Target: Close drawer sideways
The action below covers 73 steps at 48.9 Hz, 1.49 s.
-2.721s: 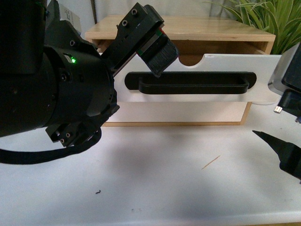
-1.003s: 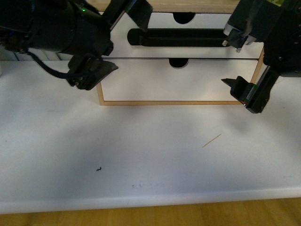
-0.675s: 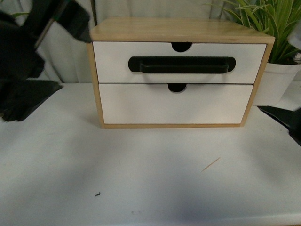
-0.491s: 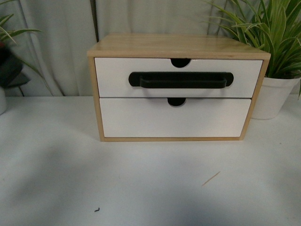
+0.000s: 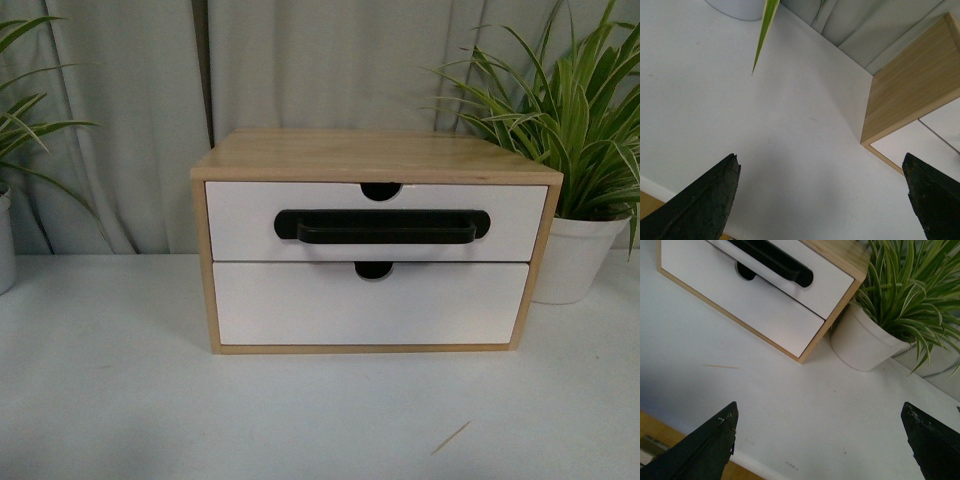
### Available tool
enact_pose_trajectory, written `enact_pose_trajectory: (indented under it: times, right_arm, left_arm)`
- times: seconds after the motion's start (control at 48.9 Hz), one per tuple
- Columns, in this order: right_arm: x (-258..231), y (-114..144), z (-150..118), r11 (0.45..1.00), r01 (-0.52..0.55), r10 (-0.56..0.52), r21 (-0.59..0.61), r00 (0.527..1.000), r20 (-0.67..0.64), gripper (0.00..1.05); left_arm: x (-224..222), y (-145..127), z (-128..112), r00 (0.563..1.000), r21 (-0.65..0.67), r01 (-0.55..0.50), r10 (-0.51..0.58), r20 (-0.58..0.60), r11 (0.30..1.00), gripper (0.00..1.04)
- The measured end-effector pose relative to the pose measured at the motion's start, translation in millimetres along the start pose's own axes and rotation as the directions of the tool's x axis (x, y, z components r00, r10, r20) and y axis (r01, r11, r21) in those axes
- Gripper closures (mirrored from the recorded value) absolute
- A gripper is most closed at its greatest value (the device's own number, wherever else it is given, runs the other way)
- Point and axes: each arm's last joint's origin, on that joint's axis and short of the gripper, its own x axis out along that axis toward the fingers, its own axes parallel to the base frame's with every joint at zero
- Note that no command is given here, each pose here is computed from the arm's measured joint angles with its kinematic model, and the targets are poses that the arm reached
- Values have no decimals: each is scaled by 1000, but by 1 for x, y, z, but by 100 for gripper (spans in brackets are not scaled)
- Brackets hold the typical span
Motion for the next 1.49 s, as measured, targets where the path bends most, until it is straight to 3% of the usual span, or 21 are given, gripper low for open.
enact_pose_trajectory:
  times: [0.041, 0.082, 0.123, 0.164, 0.246, 0.327, 0.471, 0.532, 1.494]
  right_arm:
    - [0, 0, -1, 1000, 0, 0, 2, 1000, -3, 9]
    - [1, 3, -1, 996, 83, -84, 43, 996, 5, 14]
    - [1, 7, -2, 962, 224, -229, 155, 973, 17, 23]
    - [-1, 10, -3, 918, 288, -306, 274, 952, 25, 32]
    - [-5, 13, -5, 852, 300, -344, 429, 939, 27, 52]
    - [-7, 15, -8, 837, 294, -344, 461, 939, 25, 62]
    - [-11, 20, -12, 821, 286, -342, 495, 939, 25, 94]
    - [-13, 21, -13, 820, 286, -344, 495, 939, 28, 104]
    - [-32, 35, -24, 817, 283, -344, 502, 938, 31, 103]
  left_arm:
    - [2, 2, -3, 997, 55, 78, -78, 2, 995, 11]
    - [2, 6, -6, 981, 117, 188, -193, 32, 975, 18]
    - [0, 10, -9, 952, 239, 271, -297, 78, 932, 27]
    - [-5, 12, -7, 929, 371, 283, -350, 125, 885, 38]
    - [-9, 20, -4, 915, 480, 272, -378, 140, 834, 56]
    - [-10, 27, -5, 922, 507, 239, -357, 149, 828, 68]
    - [-16, 34, -11, 923, 533, 231, -356, 145, 814, 100]
    - [-17, 34, -11, 922, 535, 228, -356, 149, 814, 101]
    - [-40, 50, -24, 927, 543, 227, -351, 134, 808, 101]
